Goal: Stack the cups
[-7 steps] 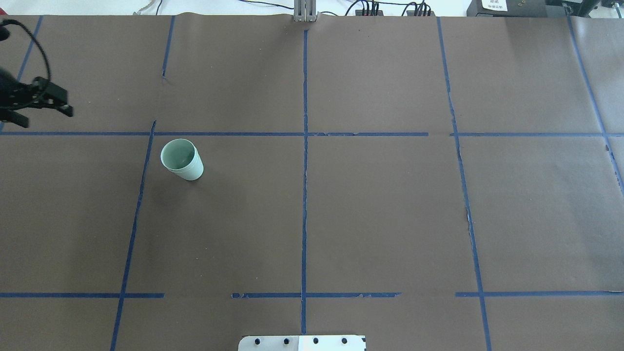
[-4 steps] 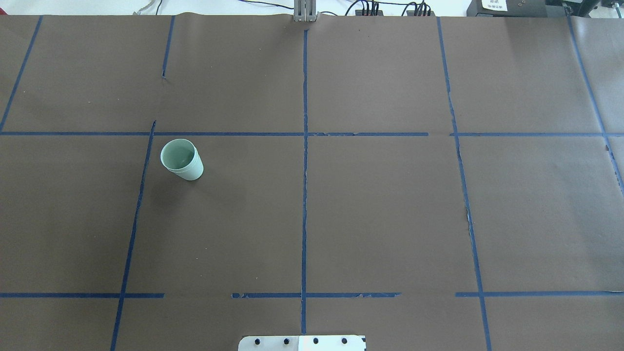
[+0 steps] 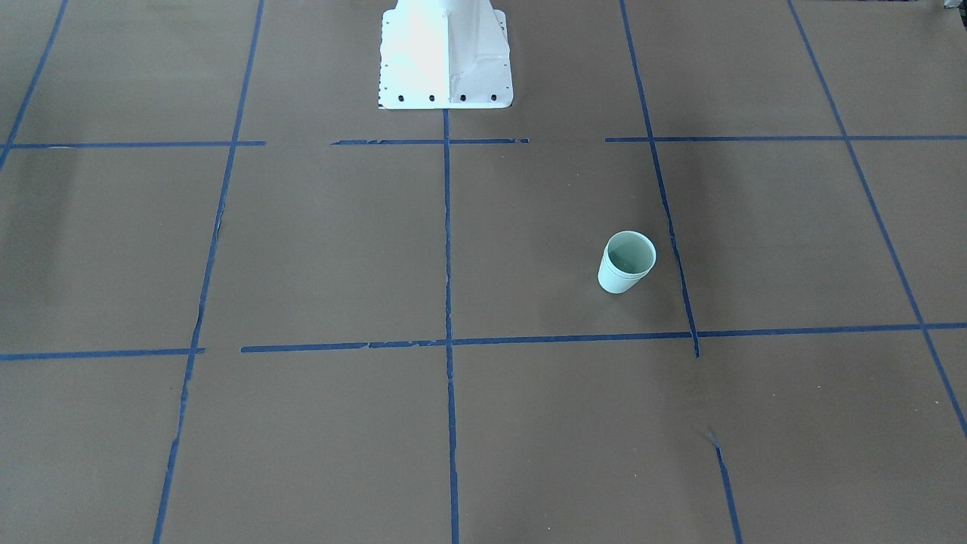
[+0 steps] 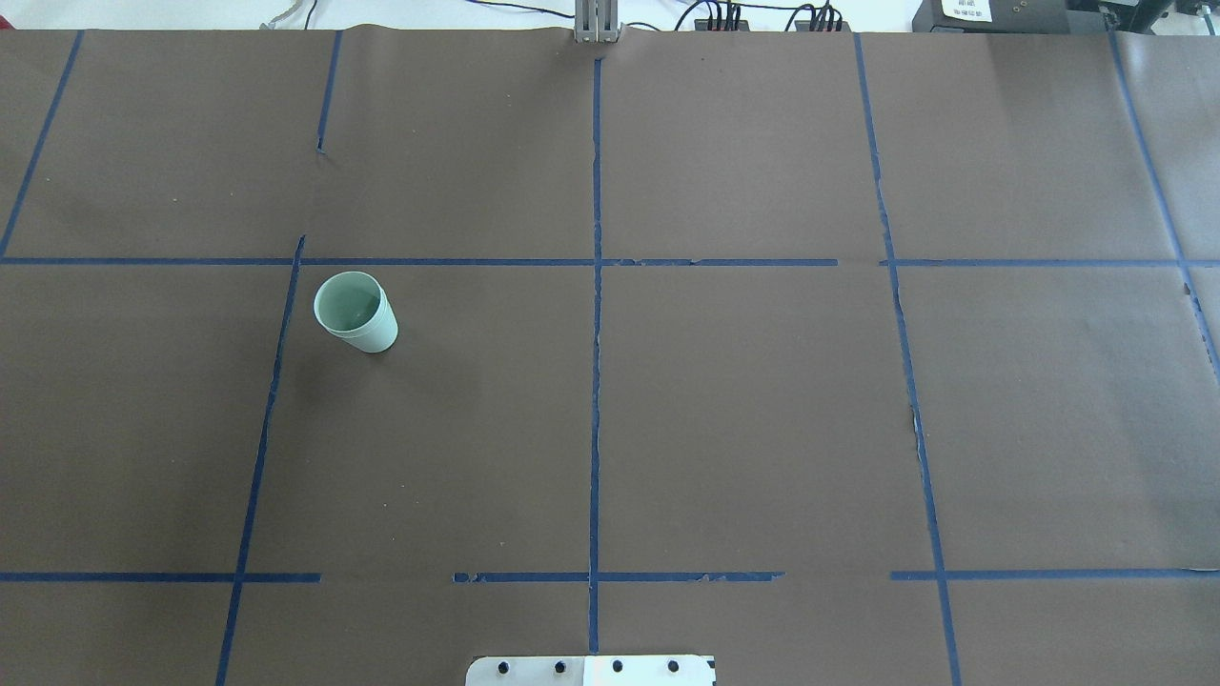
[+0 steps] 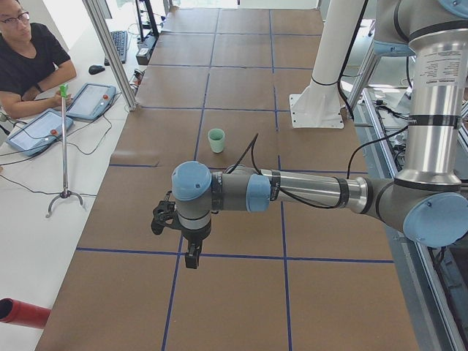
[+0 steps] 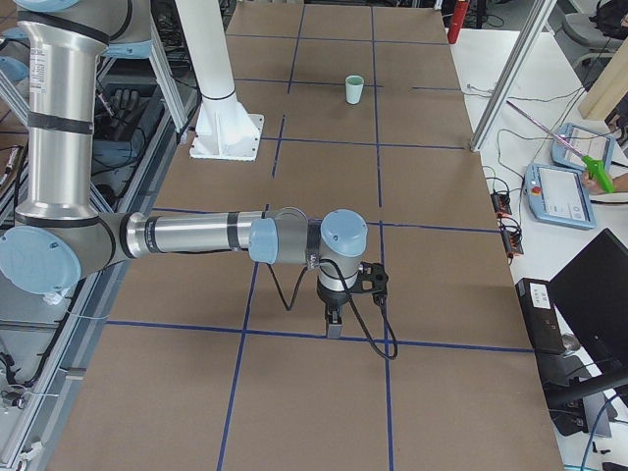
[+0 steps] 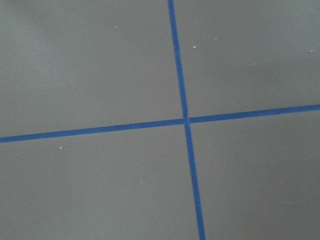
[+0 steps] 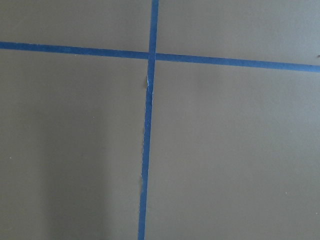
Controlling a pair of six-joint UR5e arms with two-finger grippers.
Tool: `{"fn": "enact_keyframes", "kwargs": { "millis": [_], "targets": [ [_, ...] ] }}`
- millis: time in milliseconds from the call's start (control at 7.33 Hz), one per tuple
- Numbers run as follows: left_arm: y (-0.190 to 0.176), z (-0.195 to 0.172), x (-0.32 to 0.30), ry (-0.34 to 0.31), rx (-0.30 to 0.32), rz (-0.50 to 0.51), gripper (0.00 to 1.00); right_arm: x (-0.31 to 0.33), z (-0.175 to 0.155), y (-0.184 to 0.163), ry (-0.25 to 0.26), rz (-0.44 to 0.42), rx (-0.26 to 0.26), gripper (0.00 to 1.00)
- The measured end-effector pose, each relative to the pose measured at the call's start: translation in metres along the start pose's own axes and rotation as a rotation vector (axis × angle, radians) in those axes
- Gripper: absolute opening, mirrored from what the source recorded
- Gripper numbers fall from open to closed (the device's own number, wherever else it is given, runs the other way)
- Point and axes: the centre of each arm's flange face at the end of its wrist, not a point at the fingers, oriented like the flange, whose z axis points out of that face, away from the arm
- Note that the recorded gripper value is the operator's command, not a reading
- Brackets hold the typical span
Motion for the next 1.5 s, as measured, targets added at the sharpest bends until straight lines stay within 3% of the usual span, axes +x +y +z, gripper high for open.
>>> {"fn": "enact_keyframes", "kwargs": {
  "millis": [409,955,1500],
  "targets": [
    [-0.001,0.007,0.000,0.029,-0.022,-0.056,1.00,0.000,0.000,0.000,0.000,0.000,0.000,1.00],
    [-0.002,0.039,0.029,0.050,-0.088,-0.021,1.00,0.000,0.000,0.000,0.001,0.000,0.000,1.00],
    [0.004,0.045,0.032,0.085,-0.097,-0.019,1.00,0.000,0.000,0.000,0.001,0.000,-0.001,1.00]
  ]
}}
